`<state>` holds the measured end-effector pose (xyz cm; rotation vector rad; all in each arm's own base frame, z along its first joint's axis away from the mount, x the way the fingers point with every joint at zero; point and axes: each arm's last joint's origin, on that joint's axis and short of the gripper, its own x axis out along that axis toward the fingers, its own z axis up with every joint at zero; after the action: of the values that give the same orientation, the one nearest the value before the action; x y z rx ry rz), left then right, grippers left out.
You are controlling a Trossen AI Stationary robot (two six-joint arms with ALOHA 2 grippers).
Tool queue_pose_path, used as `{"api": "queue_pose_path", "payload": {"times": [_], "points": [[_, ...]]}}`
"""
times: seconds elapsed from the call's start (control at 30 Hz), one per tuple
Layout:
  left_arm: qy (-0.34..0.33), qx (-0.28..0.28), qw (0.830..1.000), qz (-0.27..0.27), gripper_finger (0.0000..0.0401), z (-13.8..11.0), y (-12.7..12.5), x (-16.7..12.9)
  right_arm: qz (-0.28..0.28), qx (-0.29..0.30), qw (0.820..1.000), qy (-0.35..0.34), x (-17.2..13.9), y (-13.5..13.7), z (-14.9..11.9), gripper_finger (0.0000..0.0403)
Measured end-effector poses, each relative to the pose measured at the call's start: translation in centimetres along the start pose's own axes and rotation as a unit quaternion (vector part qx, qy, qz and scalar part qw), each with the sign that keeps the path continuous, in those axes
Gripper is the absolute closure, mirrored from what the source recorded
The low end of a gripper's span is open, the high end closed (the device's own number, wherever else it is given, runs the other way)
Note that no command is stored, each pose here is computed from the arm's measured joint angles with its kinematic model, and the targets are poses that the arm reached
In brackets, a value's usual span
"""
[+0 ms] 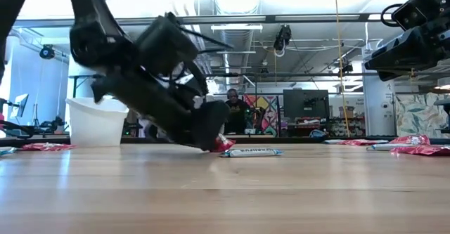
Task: Sort candy by brand, put in halloween buckets
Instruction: Put the red candy into the white bucket
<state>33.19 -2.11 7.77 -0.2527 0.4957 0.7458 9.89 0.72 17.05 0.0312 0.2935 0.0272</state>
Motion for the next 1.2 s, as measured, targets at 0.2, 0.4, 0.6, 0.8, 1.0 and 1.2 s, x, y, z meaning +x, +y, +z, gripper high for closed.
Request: {"api": "queue_pose_path", "payload": {"times": [0.2,0.4,0.6,0.8,1.0,1.2], "points": [[-0.023,0.017,0.999,0.020,0.0392,4.9,0.9,-3.8,0.000,0.000,1.000,0.000,0.0,0.0,0.0,0.0394],[-0.034,0.048,0.991,0.121,0.0395,10.6,4.7,-8.6,0.000,0.000,1.000,0.000,0.0,0.0,0.0,0.0394],[0.028,0.008,0.960,0.278,0.0396,14.7,11.9,-12.1,0.000,0.000,1.000,0.000,0.0,0.0,0.0,0.0394],[0.085,-0.102,0.905,0.404,0.0396,15.5,18.0,-13.3,0.000,0.000,1.000,0.000,0.0,0.0,0.0,0.0394],[0.159,-0.092,0.891,0.416,0.0396,15.1,20.3,-10.8,0.000,0.000,1.000,0.000,0.0,0.0,0.0,0.0394],[0.249,-0.100,0.862,0.429,0.0396,14.4,23.4,-8.8,0.000,0.000,1.000,0.000,0.0,0.0,0.0,0.0394]]}}
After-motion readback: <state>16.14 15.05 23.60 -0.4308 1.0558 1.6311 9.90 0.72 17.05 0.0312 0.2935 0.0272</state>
